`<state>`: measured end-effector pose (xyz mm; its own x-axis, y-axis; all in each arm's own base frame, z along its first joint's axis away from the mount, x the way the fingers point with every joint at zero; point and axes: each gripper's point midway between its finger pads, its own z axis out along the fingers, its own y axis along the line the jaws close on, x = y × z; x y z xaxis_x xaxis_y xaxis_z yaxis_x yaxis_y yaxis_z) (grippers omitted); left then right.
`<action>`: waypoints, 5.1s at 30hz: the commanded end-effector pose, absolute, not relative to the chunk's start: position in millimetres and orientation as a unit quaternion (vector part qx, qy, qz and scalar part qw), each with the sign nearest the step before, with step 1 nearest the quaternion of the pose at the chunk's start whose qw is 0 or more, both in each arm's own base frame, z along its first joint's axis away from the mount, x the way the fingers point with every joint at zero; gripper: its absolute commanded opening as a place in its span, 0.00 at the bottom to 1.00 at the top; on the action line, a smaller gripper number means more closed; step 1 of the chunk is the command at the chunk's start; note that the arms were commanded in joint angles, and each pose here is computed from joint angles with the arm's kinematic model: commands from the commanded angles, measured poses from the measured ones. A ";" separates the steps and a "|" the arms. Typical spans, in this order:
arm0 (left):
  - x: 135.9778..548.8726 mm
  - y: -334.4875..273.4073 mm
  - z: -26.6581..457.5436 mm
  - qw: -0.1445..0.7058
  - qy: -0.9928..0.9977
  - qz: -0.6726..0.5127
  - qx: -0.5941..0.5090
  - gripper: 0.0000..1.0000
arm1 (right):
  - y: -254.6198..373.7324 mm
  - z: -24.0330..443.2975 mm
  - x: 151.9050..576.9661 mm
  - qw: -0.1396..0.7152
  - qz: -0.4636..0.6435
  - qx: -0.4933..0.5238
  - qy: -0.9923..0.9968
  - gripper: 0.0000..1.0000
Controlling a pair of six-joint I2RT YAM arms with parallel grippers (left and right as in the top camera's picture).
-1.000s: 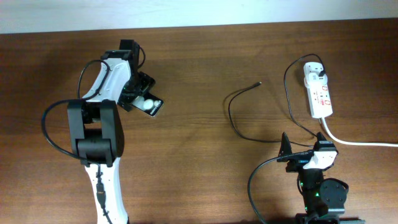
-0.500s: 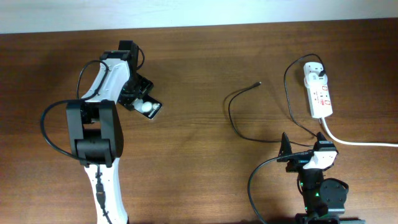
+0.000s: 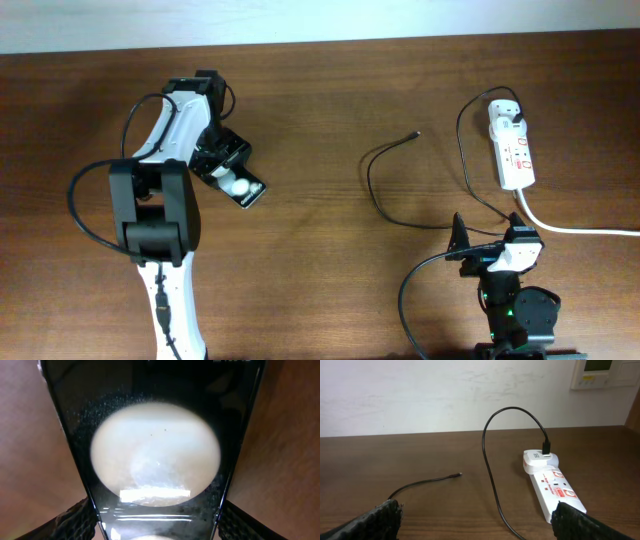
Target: Plug charger to phone and switch on socket
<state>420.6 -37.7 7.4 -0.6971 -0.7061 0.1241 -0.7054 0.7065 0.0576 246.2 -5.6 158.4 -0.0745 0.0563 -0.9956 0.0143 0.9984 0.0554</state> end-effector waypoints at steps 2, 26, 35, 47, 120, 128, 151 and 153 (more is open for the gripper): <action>420.1 -34.8 82.5 0.003 -0.932 0.016 0.363 0.66 | -7.2 156.2 246.1 0.679 0.014 0.029 0.733 0.99; 219.2 -9.3 334.8 -0.239 -0.913 0.084 0.321 0.67 | -7.2 156.2 246.1 0.679 0.014 0.029 0.733 0.99; 247.5 -46.4 230.0 -0.180 -0.916 0.171 0.315 0.68 | -7.2 156.2 246.1 0.679 0.014 0.029 0.733 0.99; 310.4 -98.1 151.8 -0.129 -0.902 0.302 0.280 0.68 | 0.0 157.1 246.1 0.679 0.046 0.033 0.732 0.99; 312.4 -144.6 182.4 -0.056 -0.844 0.434 0.311 0.69 | 337.8 187.3 289.4 0.416 0.496 -0.080 0.758 0.14; 314.7 -141.2 181.8 -0.062 -0.844 0.430 0.315 0.95 | 339.2 187.7 287.3 0.412 0.500 -0.085 0.757 0.04; 219.2 -63.4 223.3 -0.311 -0.800 0.428 0.284 0.99 | 295.3 209.2 304.2 0.121 0.672 0.138 0.717 0.04; 238.2 -74.1 204.8 -0.240 -0.770 0.497 0.319 0.99 | 294.2 208.0 307.0 0.126 0.670 0.146 0.717 0.04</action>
